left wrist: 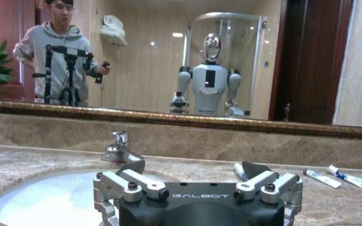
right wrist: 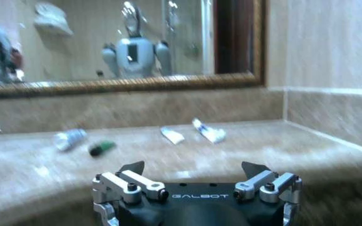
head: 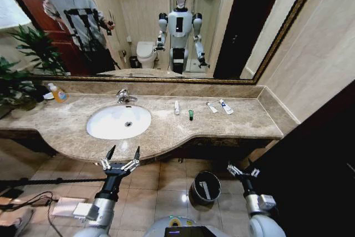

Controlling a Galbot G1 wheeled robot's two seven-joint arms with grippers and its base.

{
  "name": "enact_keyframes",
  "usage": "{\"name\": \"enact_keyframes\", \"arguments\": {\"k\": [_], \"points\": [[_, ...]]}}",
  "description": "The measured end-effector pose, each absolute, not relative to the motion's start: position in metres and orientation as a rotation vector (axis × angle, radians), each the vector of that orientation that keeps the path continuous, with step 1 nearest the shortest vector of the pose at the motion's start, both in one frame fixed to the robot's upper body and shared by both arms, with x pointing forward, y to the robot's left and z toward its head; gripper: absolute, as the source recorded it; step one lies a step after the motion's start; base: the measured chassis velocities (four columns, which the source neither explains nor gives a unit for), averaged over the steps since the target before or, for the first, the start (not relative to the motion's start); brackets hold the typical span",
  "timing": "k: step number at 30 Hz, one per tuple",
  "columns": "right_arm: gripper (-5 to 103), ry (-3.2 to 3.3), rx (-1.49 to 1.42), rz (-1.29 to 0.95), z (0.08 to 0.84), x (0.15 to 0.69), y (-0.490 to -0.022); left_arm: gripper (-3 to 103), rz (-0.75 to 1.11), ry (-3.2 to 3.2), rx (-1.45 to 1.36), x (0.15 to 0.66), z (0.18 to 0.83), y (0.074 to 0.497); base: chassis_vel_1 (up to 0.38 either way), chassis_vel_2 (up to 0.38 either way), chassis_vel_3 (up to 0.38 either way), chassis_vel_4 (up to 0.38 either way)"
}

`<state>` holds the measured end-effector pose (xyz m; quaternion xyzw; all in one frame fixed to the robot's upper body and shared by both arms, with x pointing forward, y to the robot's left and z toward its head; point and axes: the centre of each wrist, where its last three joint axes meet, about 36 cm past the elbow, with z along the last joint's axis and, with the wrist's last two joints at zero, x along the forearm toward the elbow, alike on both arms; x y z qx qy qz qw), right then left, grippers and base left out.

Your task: Pick up the trash from the sink and place it in the trash bin.

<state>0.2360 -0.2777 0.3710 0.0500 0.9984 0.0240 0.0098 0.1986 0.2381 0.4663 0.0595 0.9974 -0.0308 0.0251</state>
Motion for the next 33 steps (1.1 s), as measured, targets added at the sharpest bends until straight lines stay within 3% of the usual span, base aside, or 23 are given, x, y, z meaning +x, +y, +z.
{"name": "enact_keyframes", "arguments": {"k": [10, 33], "points": [[100, 3.046, -0.040, 0.067, 0.414, 0.276, -0.251, 100, -0.095, 3.084, 0.184, 0.199, 0.466, 0.238, 0.000, 0.000, 0.000, 0.000], [100, 3.117, -0.364, 0.040, 0.390, 0.389, -0.165, 100, -0.095, 3.084, 0.184, 0.199, 0.466, 0.238, 0.000, 0.000, 0.000, 0.000]]}}
